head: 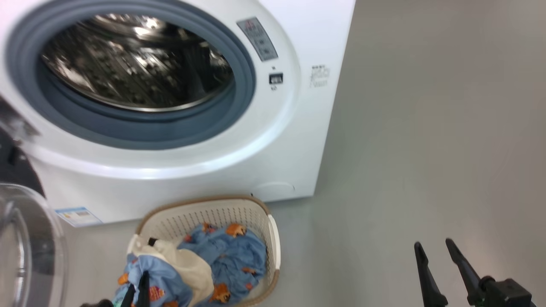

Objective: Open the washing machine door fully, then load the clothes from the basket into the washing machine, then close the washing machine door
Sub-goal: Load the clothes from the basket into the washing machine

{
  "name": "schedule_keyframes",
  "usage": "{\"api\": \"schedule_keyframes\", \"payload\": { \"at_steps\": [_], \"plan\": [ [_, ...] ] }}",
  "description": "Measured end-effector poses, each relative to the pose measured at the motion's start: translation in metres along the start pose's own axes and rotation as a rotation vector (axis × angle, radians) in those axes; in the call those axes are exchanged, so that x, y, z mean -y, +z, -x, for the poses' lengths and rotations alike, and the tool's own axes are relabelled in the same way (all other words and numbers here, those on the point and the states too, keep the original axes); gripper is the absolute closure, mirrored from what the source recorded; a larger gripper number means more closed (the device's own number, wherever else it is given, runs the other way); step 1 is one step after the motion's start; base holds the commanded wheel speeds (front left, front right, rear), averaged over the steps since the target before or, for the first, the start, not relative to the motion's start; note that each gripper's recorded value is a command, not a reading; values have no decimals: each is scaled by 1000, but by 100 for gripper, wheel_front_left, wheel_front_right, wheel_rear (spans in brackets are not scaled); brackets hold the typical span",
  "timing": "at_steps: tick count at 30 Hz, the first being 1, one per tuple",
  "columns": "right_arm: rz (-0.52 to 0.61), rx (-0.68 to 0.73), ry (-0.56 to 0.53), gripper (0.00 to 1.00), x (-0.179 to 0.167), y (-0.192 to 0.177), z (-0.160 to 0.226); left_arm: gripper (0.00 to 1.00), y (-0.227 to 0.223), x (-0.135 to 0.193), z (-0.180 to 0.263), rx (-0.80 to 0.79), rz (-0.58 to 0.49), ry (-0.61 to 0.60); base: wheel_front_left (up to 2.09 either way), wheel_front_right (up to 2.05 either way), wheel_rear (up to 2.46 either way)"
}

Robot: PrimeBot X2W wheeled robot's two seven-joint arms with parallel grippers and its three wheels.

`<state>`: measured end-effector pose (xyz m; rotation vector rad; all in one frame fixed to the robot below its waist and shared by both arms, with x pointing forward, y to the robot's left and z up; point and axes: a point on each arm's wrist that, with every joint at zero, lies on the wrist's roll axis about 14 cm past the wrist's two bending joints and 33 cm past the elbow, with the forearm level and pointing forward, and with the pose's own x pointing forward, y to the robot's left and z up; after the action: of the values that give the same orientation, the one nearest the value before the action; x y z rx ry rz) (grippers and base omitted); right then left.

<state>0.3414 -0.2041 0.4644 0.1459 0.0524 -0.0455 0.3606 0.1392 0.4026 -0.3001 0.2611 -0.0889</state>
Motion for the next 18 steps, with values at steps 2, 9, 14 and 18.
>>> {"api": "schedule_keyframes", "payload": {
  "at_steps": [2, 9, 14, 18],
  "plan": [
    [-2, 12, 9, 0, -3, 4, 6, 100, 12, 2, 11, 44, 0, -4, 0, 0, 0],
    [-4, 86, 35, 0, -9, 25, 18, 100, 52, 15, 44, 194, -18, -16, 0, 0, 0],
    [-3, 119, 44, 0, -11, 35, 21, 100, 71, 16, 58, 266, -29, -4, 0, 0, 0],
    [8, 108, 37, 0, -8, 31, 30, 100, 74, 13, 68, 283, -31, 16, 0, 0, 0]
  ]
}}
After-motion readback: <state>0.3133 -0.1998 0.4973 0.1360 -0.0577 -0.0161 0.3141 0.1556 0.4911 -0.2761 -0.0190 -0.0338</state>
